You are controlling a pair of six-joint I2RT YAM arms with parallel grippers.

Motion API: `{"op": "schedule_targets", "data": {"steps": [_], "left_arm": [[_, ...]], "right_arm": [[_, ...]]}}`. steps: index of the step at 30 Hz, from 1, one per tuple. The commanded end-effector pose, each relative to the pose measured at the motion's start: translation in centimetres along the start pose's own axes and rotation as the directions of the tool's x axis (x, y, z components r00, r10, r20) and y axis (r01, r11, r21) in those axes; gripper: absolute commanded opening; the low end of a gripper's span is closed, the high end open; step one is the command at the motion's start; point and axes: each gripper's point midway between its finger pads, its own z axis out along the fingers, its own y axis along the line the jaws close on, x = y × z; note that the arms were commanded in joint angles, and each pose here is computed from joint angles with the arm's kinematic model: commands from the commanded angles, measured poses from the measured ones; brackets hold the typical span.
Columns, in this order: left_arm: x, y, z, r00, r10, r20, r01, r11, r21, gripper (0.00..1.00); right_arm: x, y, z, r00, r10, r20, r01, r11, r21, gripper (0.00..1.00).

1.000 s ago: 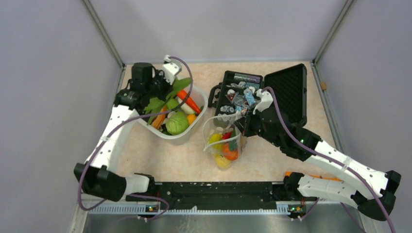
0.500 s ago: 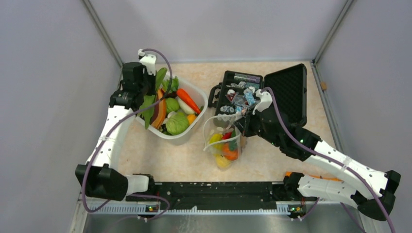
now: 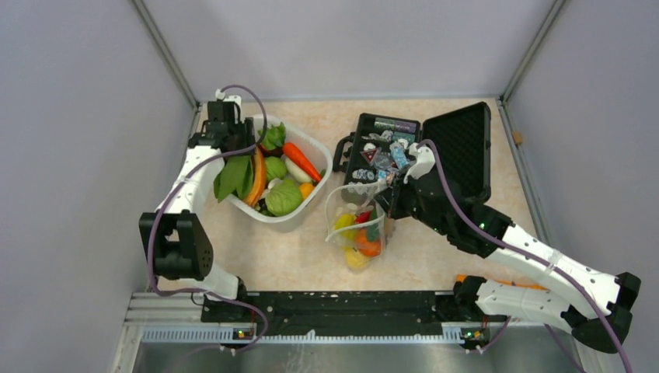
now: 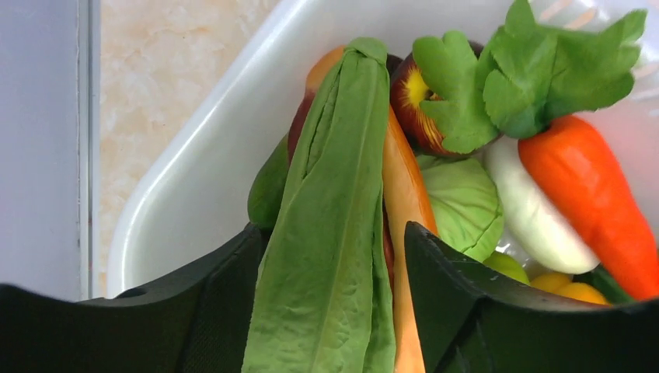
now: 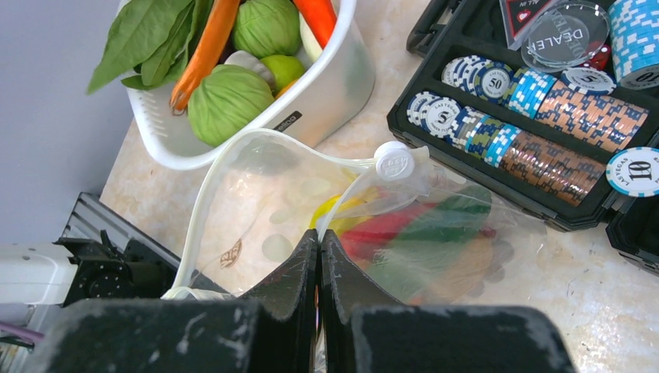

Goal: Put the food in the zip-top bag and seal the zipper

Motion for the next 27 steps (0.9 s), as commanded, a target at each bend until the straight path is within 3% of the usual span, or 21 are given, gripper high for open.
{"op": "schedule_targets", "data": {"steps": [1,5,9,13,18,21,27], "left_arm": [[-4.9,0.3,-3.4,0.984,-0.074,0.165,0.072,0.997,0.016,0.71],[-7.8,-2.1,-7.6,0.948,-0.073,0.31,0.019,0.984,0.175,0.77],[-8.2,-6.1,-9.9,0.913,-0.044,0.406,-0.127,0.914,0.385,0.79],[-6.2,-8.5,-8.5,0.938,-0.024,0.345,-0.16,0.853,0.496,0.77],[-3.7,-11.6,-6.1,0.975,-0.035,0.219,-0.109,0.785,0.609,0.74],[-2.5,-13.0,-4.3,0.986,-0.042,0.159,-0.065,0.788,0.612,0.74],[-1.3,-13.3,-0.3,0.98,-0.197,0.027,0.149,0.817,0.556,0.73]], "right_arm": [[-2.6,1.7,-0.5,0.997,0.018,0.078,-0.014,0.998,-0.055,0.0],[-2.6,1.6,-0.5,0.997,0.02,0.08,-0.016,0.999,-0.049,0.0],[-2.5,1.7,-0.2,0.997,0.025,0.078,-0.02,0.998,-0.054,0.0],[-2.2,1.9,0.1,0.998,0.025,0.064,-0.022,0.998,-0.059,0.0],[-2.3,2.1,0.1,0.997,0.03,0.065,-0.026,0.998,-0.065,0.0],[-2.3,2.1,0.0,0.997,0.035,0.065,-0.031,0.997,-0.066,0.0],[-2.2,2.1,0.0,0.997,0.043,0.062,-0.039,0.997,-0.064,0.0]]}}
